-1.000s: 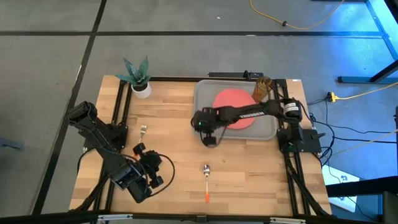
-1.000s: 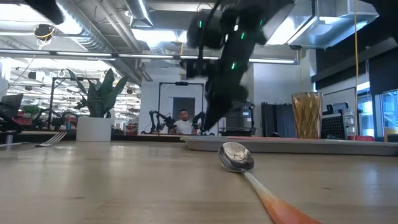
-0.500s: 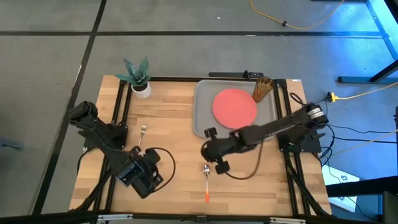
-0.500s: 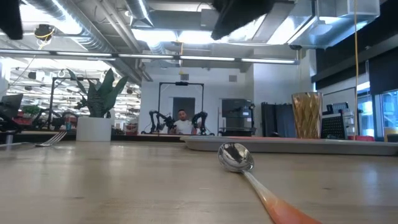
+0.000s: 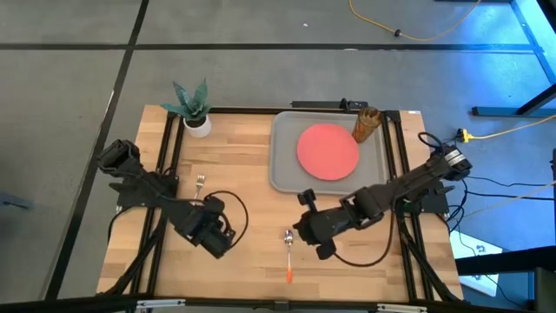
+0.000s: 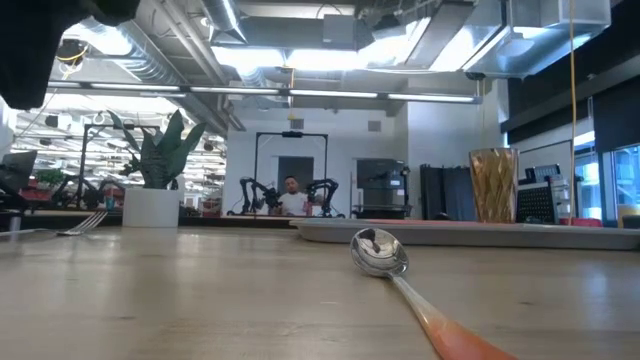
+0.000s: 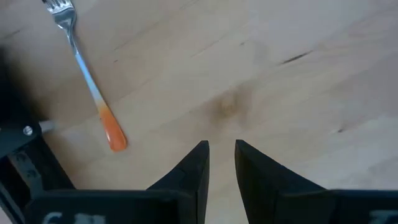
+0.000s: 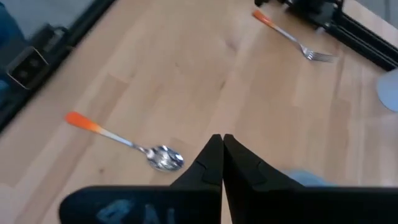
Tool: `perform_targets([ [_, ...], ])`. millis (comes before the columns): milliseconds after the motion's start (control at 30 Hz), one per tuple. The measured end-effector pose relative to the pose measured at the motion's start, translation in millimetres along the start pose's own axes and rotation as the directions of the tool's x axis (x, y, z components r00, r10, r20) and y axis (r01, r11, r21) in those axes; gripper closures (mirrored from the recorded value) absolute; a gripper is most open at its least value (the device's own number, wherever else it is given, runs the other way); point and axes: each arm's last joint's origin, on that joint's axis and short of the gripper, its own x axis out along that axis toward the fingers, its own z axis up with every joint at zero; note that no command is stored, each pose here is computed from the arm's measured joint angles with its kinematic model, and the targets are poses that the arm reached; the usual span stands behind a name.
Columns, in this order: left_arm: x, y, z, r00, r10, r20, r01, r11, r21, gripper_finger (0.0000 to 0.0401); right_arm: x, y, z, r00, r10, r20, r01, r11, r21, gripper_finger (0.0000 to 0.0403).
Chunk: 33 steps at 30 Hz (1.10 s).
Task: Pick and place plate/cup/fork/spoon on tray
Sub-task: Put the orange fork on the gray serving tray to the left of the pink plate
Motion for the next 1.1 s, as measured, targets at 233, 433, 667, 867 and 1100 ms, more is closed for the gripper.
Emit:
perform_targets([
  [233,1,14,12,0.986,0.167,0.021,-0.167,0.986,-0.005,0.0332,-6,18,2,1.000,0.021,0.009,-0.020,0.999,-0.040,0.0398],
  [433,6,25,24,0.958,0.285,0.034,-0.285,0.959,0.008,0.0332,-10,29,3,0.999,0.042,0.019,-0.040,0.997,-0.062,0.0398],
  [667,30,37,41,0.918,0.394,-0.049,-0.390,0.918,0.071,0.0332,-11,31,3,0.999,0.046,0.021,-0.045,0.998,-0.041,0.0398],
  [867,49,45,60,0.900,0.427,-0.088,-0.421,0.904,0.075,0.0332,-11,31,3,0.999,0.046,0.021,-0.045,0.999,-0.021,0.0398],
  [1100,88,53,76,0.920,0.348,-0.180,-0.327,0.935,0.135,0.0332,-11,31,3,0.999,0.046,0.021,-0.045,0.999,-0.020,0.0398],
])
